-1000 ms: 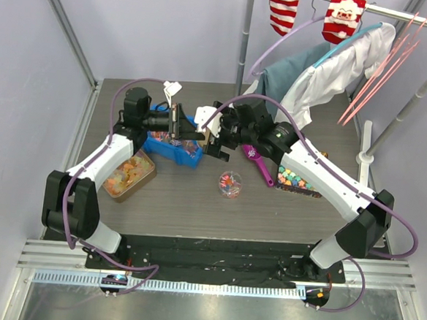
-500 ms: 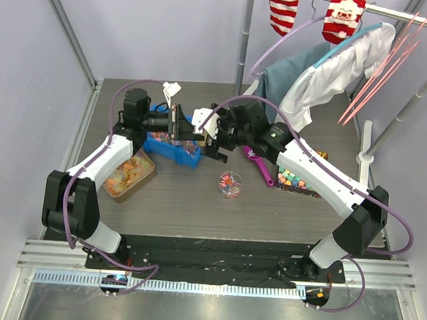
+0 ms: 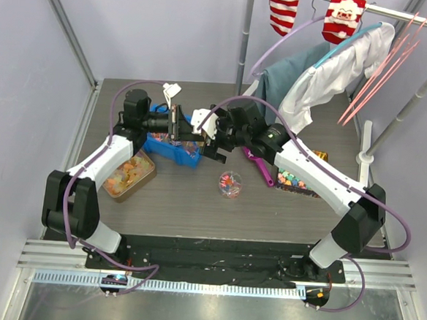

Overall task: Pack the candies
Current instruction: Adjust the bottle lid.

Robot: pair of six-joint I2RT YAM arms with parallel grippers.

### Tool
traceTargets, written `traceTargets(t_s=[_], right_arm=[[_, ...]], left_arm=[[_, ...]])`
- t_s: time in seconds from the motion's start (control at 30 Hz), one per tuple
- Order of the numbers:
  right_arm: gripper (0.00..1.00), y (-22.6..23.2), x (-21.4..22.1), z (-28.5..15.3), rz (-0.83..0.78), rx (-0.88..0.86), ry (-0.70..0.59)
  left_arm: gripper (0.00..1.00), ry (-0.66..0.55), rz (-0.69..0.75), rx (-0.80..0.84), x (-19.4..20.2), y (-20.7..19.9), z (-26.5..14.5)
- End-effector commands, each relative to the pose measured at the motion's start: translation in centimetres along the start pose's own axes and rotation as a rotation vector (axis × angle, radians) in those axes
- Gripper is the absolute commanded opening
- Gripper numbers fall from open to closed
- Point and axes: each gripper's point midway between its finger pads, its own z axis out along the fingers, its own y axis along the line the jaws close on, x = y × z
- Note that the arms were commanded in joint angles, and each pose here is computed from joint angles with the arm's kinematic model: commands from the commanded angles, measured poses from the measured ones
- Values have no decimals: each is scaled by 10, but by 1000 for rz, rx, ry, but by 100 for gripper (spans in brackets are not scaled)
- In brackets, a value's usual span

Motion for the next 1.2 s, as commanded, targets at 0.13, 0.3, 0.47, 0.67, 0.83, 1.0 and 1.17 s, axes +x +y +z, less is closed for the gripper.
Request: traceTargets(t_s=[0.13, 0.3, 0.47, 0.67, 0.83, 1.0, 1.17], right_arm=[[92, -10, -16, 0, 4, 50, -46], [96, -10, -17, -6, 3, 53, -48], [96, -12, -19, -9, -1, 64, -50], [96, -10, -17, -8, 3, 56, -50], [85, -10, -20, -9, 5, 55, -59], [70, -8, -24, -13, 3, 37, -68], [68, -6, -21, -13, 0, 33, -60]], left_arm=[[0, -20, 51, 16, -5, -10, -4], [0, -19, 40, 12, -5, -4, -4], [0, -19, 34, 9, -4, -2, -4], [0, -21, 34, 7, -4, -1, -4], [0, -20, 31, 5, -3, 1, -4], [3, -22, 28, 0, -3, 4, -4], [18, -25, 30, -4, -3, 6, -4]])
